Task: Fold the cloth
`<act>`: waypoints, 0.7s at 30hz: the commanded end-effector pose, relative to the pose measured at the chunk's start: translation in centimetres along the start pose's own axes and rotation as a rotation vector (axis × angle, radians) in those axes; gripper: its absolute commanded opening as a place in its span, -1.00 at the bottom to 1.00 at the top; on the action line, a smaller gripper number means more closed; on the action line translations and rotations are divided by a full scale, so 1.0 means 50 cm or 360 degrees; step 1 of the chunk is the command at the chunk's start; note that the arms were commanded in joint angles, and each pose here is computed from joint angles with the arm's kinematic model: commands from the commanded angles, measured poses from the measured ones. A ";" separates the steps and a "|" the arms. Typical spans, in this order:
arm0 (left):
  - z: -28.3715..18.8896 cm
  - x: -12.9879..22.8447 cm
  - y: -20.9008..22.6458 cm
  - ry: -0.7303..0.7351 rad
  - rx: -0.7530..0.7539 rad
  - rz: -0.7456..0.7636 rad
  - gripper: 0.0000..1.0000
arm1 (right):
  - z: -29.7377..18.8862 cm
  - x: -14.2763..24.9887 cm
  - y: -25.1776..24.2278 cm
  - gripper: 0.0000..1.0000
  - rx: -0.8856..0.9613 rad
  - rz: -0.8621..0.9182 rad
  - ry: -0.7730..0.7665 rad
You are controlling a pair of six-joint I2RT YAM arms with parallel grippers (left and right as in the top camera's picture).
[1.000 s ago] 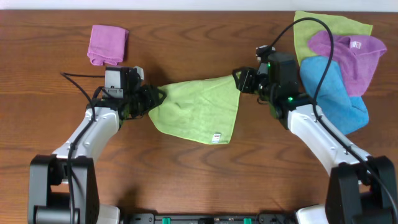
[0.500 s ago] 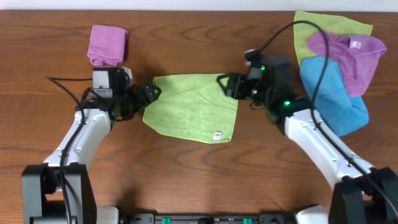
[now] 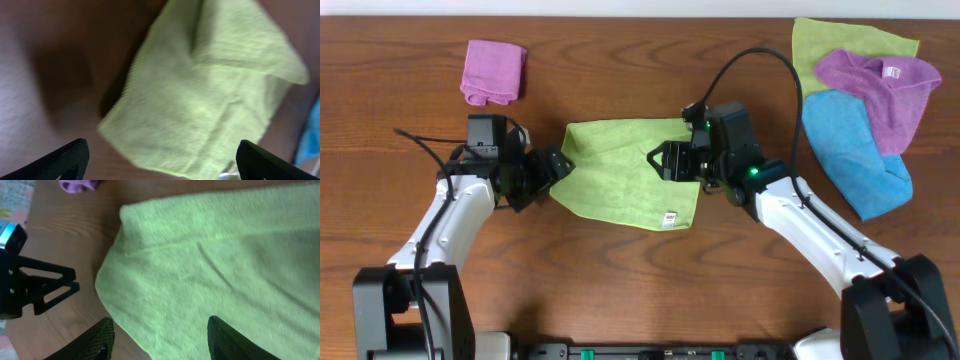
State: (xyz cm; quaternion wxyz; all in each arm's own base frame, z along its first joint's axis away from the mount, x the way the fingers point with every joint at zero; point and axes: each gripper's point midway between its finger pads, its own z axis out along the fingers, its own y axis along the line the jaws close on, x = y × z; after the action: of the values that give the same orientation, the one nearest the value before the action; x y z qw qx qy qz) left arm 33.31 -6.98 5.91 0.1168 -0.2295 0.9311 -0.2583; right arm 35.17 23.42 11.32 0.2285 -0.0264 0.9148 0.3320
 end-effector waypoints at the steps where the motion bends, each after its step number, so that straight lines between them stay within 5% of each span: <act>1: -0.017 -0.025 0.016 -0.0095 -0.0099 0.0057 0.90 | -0.025 -0.020 0.012 0.19 -0.0016 0.0055 -0.0043; 9: 0.021 -0.033 0.040 -0.0070 -0.0149 0.0064 0.91 | -0.071 -0.027 0.040 0.17 -0.0047 0.0027 -0.0092; 21: 0.082 -0.039 0.006 0.0016 0.0085 0.0073 0.94 | -0.093 -0.020 0.047 0.13 -0.0043 0.0025 -0.0087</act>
State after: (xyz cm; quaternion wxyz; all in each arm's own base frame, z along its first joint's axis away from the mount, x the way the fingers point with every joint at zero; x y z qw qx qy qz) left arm 35.87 -7.31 2.46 0.1280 -0.2049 0.9325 -0.2684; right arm 33.24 22.55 15.32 0.2411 -0.0198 0.9080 0.3420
